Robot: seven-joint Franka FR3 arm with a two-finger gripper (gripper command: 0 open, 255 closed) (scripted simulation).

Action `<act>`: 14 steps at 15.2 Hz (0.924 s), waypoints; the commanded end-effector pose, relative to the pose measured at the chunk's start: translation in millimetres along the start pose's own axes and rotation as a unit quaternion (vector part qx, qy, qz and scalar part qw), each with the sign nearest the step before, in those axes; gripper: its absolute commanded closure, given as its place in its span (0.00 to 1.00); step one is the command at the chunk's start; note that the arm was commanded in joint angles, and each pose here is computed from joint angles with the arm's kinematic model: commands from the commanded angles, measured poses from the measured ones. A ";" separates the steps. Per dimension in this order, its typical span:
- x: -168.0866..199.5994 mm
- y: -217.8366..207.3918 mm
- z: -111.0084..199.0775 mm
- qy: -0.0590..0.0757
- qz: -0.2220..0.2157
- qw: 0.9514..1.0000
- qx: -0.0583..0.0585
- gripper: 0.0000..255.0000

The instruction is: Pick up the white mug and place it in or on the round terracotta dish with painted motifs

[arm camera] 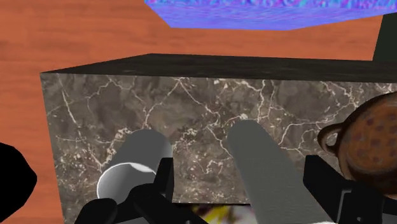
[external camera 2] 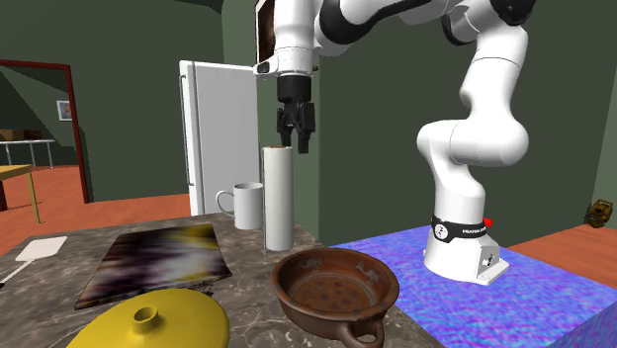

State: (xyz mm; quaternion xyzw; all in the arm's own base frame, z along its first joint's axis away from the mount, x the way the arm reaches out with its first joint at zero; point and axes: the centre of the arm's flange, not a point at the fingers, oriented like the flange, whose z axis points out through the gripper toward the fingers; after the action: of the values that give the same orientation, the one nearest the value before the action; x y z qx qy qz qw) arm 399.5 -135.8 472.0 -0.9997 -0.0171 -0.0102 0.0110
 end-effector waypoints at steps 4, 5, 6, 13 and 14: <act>34.8 34.2 41.4 0.005 -0.028 1.000 -0.005 0.00; 42.3 40.7 49.8 0.006 -0.033 0.999 -0.006 0.00; 49.7 47.1 58.1 0.006 -0.039 0.999 -0.007 0.00; 71.7 65.2 102.7 0.009 -0.054 0.998 -0.009 0.00; 71.8 65.3 108.0 0.009 -0.054 0.998 -0.009 0.00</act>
State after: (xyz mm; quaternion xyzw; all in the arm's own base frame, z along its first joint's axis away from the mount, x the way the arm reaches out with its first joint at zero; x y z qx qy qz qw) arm 476.1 -195.3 369.3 -0.9973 -0.0709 -0.0193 0.0016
